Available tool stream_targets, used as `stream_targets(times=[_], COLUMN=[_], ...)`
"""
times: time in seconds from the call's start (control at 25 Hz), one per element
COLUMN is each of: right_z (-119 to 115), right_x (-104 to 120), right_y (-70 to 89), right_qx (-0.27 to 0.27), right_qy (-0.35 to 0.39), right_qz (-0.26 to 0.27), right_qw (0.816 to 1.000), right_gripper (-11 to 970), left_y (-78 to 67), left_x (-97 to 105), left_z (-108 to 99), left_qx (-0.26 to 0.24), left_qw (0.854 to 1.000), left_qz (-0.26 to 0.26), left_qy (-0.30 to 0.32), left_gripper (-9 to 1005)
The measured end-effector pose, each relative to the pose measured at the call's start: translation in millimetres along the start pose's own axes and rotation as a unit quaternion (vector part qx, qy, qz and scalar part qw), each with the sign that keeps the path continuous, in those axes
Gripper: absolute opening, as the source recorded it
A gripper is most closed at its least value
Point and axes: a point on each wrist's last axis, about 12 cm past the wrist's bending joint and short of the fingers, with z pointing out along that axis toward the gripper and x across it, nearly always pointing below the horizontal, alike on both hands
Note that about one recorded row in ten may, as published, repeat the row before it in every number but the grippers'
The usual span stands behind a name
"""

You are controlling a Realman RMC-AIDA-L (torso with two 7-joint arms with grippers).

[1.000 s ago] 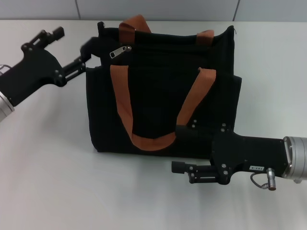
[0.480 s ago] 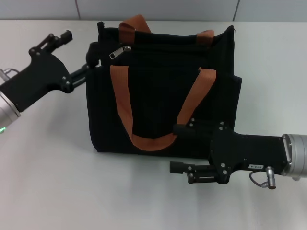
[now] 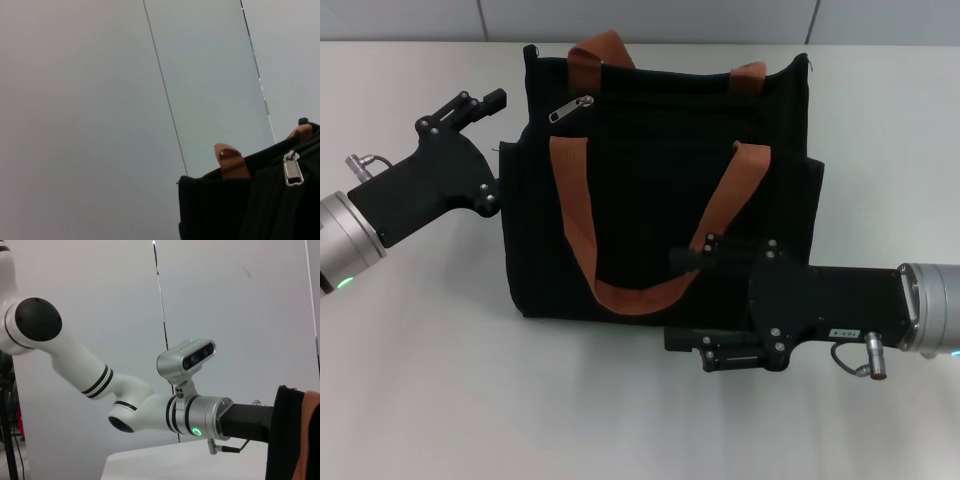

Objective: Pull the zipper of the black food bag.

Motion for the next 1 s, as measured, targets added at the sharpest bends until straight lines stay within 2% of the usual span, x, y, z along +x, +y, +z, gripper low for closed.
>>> stream_targets(times=[0.24, 0.76, 0.88, 0.96, 1.0], right_z=[4.9, 1.9, 0.6, 0.4, 0.3], right_x=[-5.9, -7.3, -7.1, -7.1, -7.1], right_y=[-5.0, -3.3, -3.0, -3.0, -3.0], right_qx=[-0.011, -0.016, -0.014, -0.014, -0.013], right_qy=[0.002, -0.002, -0.003, -0.004, -0.004], right_qz=[-0.003, 0.001, 0.001, 0.0, 0.0], right_qw=[1.0, 1.0, 1.0, 1.0, 1.0], right_gripper=[791, 792, 791, 791, 791], left_y=[0.7, -2.1, -5.8, -6.1, -6.1], left_x=[1.2, 1.7, 1.7, 1.6, 1.5], left_z=[1.1, -1.5, -6.2, -6.2, -6.2], left_qx=[-0.005, -0.004, 0.001, 0.001, 0.0], left_qw=[1.0, 1.0, 0.999, 0.999, 0.999], left_qz=[-0.001, -0.004, 0.035, 0.038, 0.038], left_qy=[0.005, 0.001, -0.006, -0.007, -0.008], left_gripper=[800, 798, 798, 798, 757])
